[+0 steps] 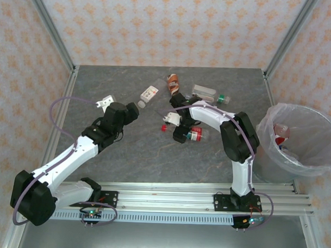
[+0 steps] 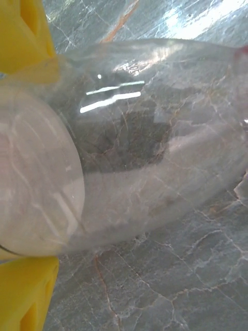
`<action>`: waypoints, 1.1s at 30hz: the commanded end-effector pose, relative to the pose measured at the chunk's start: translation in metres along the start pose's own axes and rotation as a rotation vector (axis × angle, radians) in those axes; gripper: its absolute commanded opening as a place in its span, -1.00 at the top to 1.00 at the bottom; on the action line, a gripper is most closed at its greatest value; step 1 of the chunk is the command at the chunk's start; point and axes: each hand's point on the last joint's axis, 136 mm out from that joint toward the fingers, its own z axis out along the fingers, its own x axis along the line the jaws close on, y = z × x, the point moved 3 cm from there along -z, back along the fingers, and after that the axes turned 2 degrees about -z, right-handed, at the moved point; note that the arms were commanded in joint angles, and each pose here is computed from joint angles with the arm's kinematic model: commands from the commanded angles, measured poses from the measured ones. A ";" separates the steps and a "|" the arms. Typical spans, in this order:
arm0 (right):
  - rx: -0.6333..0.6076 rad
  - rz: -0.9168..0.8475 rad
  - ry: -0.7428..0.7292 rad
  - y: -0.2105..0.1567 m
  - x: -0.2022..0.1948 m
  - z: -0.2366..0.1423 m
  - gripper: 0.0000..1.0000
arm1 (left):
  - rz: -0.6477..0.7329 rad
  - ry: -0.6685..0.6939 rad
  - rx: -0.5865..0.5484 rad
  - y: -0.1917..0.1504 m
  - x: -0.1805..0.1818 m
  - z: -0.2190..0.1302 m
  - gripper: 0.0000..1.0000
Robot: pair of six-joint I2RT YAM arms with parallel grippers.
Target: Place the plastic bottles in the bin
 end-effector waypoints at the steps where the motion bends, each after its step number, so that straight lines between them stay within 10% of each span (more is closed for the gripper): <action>1: 0.020 -0.007 0.009 0.003 0.000 0.003 -0.67 | -0.013 0.027 -0.010 0.001 0.010 -0.003 -1.00; 33: 0.109 0.008 -0.015 0.000 -0.003 0.004 -0.24 | 0.001 -0.105 0.129 -0.016 -0.016 0.016 -1.00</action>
